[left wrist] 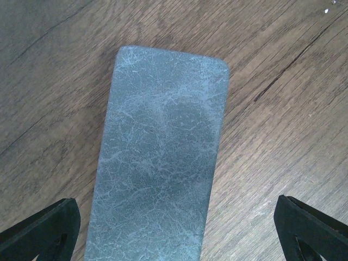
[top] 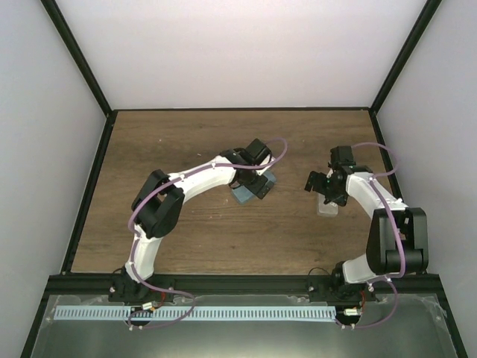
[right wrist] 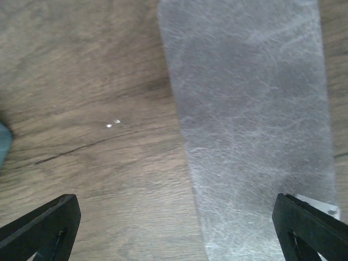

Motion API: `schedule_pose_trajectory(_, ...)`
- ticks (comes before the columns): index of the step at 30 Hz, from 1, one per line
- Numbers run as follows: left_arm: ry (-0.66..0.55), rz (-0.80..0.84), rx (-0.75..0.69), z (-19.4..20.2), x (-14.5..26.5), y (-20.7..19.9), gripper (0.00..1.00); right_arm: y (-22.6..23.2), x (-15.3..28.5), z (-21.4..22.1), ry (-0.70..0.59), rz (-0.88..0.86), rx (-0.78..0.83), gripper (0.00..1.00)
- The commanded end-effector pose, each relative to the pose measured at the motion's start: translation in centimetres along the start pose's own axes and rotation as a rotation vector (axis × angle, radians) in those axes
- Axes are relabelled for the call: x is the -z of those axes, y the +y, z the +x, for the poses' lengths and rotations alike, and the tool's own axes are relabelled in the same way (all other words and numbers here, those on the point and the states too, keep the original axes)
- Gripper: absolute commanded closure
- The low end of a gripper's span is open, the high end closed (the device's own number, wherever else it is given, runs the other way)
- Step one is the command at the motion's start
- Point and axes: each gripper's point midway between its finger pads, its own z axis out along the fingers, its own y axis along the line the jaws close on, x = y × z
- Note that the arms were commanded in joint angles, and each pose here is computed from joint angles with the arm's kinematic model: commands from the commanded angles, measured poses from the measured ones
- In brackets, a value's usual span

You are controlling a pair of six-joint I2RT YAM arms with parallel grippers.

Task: Organize the sunglasses
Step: Close the sunglasses case at the center of the board, then move the sunglasses case at the center of the board.

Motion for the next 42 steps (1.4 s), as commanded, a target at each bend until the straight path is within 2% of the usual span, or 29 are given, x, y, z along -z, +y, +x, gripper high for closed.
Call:
schedule_pose_trajectory(1,0.010,-0.014,-0.029,-0.1,-0.1,0.2,0.00,-1.1,0.1,-0.8,-0.036,0.062,0.034,0.00)
schedule_pose_trajectory(12,0.095,-0.011,-0.044,3.4,-2.5,0.2,0.00,-3.0,1.9,-2.7,-0.120,0.198,0.056,0.00)
schedule_pose_trajectory(17,0.128,-0.032,-0.054,4.6,-3.2,0.6,0.00,-3.4,0.7,-2.5,-0.086,0.220,0.091,0.00)
schedule_pose_trajectory(26,0.143,-0.049,-0.028,5.1,-3.3,0.8,0.22,-3.1,-2.4,-0.9,0.001,0.149,0.056,0.00)
schedule_pose_trajectory(28,0.138,-0.047,-0.019,4.9,-3.1,0.8,0.27,-3.3,-2.6,-0.6,0.012,0.150,0.048,0.06)
schedule_pose_trajectory(30,0.140,-0.044,-0.005,4.9,-3.0,0.7,0.28,-3.3,-2.7,-0.4,0.016,0.151,0.039,0.16)
schedule_pose_trajectory(33,0.163,-0.070,0.048,5.6,-3.4,1.1,0.29,-3.4,-2.9,0.0,0.026,0.151,0.023,0.22)
schedule_pose_trajectory(38,0.183,-0.051,0.193,6.8,-3.9,0.6,0.29,-1.8,-2.8,0.9,0.044,0.060,-0.009,0.38)
schedule_pose_trajectory(42,0.173,0.044,0.341,7.0,-3.7,-1.2,0.29,-0.6,-3.0,2.0,0.061,0.014,-0.016,0.45)
